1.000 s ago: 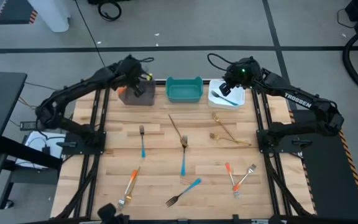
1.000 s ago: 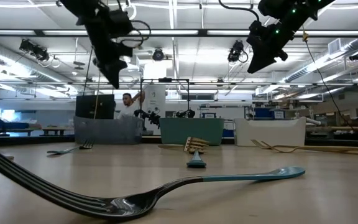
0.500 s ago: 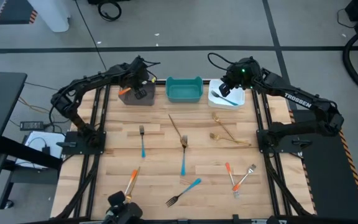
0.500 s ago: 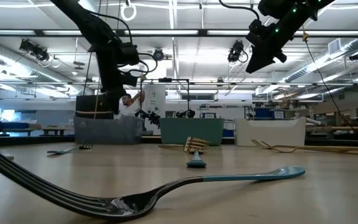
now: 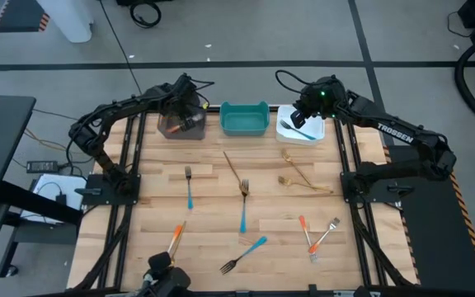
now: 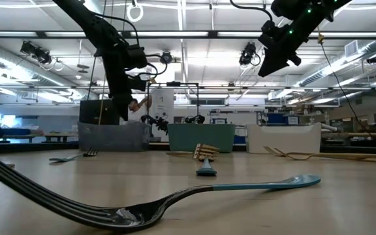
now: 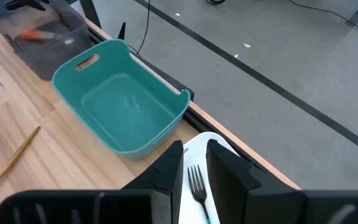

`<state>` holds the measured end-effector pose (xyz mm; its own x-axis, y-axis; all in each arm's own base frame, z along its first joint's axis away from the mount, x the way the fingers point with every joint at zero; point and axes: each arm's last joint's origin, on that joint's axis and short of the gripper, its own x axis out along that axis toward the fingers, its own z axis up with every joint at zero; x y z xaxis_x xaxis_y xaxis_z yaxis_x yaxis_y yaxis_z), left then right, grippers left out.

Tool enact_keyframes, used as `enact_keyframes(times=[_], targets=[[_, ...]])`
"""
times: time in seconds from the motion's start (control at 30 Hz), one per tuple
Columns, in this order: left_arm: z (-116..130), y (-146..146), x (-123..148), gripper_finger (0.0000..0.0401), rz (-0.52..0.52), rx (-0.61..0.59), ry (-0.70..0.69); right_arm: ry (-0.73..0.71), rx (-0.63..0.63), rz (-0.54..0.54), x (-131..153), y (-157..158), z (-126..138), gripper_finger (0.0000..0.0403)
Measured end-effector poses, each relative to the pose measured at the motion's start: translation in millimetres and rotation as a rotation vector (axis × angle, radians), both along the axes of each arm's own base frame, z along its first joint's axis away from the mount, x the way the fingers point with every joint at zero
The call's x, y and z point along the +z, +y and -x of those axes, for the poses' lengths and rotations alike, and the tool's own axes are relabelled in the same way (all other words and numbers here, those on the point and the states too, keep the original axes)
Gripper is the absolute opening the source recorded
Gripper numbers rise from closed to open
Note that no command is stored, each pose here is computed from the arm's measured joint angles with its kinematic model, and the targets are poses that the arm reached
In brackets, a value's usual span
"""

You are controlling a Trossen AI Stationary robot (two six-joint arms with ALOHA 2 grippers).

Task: Sort silverware by color (type)
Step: Put the top left orange fork into the black transparent bin, then put the top right gold fork into the green bin

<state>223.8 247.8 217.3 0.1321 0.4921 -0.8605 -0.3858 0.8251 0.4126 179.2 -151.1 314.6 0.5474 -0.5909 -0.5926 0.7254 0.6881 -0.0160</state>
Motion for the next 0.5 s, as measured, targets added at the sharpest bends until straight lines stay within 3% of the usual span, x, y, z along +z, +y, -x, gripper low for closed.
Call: enact_keyframes(times=[0.23, 0.37, 0.5], targets=[[-6, -14, 15, 0.0099, -0.017, 0.035, -0.077, 0.012, 0.048, -0.049, -3, 4, 0, 0.0078], [-12, -34, 37, 0.0096, -0.017, 0.032, -0.205, 0.058, 0.158, -0.182, -12, 18, -2, 0.0078], [-19, -58, 57, 0.0096, 0.033, 0.034, -0.366, 0.187, 0.159, -0.354, -24, 38, 3, 0.0078]])
